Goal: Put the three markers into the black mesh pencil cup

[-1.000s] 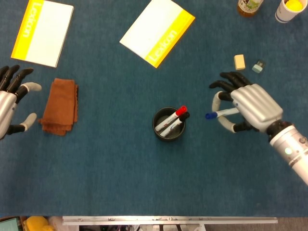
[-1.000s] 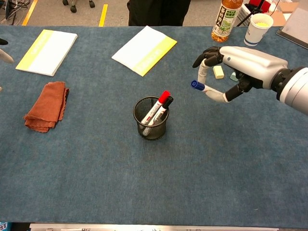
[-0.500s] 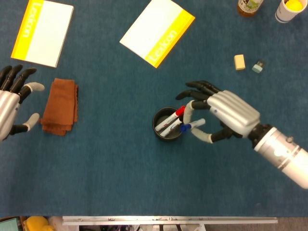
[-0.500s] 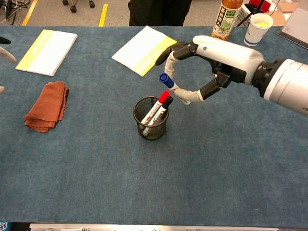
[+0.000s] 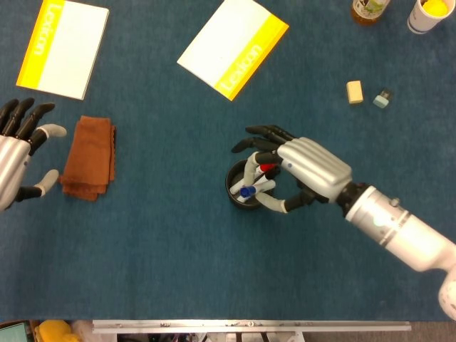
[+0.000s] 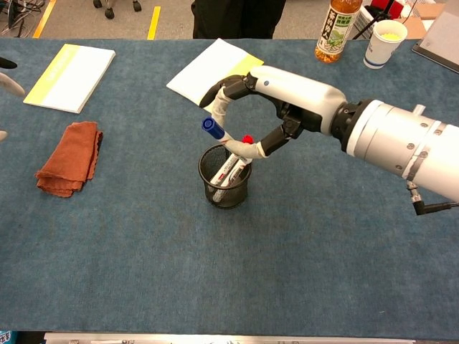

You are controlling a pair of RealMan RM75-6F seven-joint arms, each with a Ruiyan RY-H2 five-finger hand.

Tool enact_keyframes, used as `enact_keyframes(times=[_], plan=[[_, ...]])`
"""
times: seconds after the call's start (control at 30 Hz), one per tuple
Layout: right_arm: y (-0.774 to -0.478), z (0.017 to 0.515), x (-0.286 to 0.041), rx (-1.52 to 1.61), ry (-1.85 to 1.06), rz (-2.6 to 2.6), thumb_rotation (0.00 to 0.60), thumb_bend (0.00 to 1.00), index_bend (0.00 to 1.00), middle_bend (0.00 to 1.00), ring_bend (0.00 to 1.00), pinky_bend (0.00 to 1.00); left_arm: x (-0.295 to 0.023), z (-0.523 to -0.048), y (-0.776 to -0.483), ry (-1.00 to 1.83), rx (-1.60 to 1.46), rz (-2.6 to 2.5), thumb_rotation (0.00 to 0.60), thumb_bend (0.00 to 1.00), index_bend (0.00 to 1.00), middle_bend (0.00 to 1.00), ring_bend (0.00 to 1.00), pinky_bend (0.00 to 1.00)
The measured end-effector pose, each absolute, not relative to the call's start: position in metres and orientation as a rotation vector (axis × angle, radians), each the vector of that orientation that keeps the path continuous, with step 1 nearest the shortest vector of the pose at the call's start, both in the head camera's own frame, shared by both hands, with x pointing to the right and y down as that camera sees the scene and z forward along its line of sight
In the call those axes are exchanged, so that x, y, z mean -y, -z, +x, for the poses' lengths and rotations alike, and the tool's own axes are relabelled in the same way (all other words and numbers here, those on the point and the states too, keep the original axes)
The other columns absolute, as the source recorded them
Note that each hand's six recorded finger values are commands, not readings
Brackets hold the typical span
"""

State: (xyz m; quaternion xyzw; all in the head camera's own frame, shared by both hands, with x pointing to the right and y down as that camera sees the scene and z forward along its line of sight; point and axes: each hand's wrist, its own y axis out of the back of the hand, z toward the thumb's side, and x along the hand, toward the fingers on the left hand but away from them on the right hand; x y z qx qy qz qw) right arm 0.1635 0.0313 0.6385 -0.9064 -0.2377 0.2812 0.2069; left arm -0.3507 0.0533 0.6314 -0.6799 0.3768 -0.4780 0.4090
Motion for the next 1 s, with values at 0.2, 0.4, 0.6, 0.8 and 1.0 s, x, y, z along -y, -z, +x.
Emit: enact_keyframes(times=[0.2,0.4,0.6,0.8,1.0], plan=[[-0.655,0.148,-0.034,0.652,-0.773,-2.564,0.600,0.34,0.60,0.23,0.00,0.05,-0.053,-0.352,-0.631,1.205,-0.950,-1.714,0.600,0.27,0.30,0.10,0.00,0.00],[-0.670,0.132,-0.037,0.628,-0.764,-2.586,0.600,0.34,0.60,0.23,0.00,0.05,-0.053,-0.354,-0.631,1.210,-0.955,-1.712,0.600,0.27,0.30,0.10,0.00,0.00],[-0.681,0.129,-0.039,0.637,-0.767,-2.595,0.600,0.34,0.60,0.23,0.00,0.05,-0.054,-0.358,-0.631,1.219,-0.961,-1.709,0.600,0.27,0.30,0.10,0.00,0.00],[-0.688,0.133,-0.040,0.631,-0.773,-2.588,0.600,0.34,0.54,0.20,0.00,0.04,-0.054,-0.358,-0.632,1.216,-0.958,-1.711,0.600,0.27,0.30,0.10,0.00,0.00],[-0.687,0.140,-0.039,0.595,-0.769,-2.551,0.600,0.34,0.20,0.11,0.00,0.00,-0.053,-0.357,-0.631,1.216,-0.961,-1.709,0.600,0.27,0.30,0.10,0.00,0.00]])
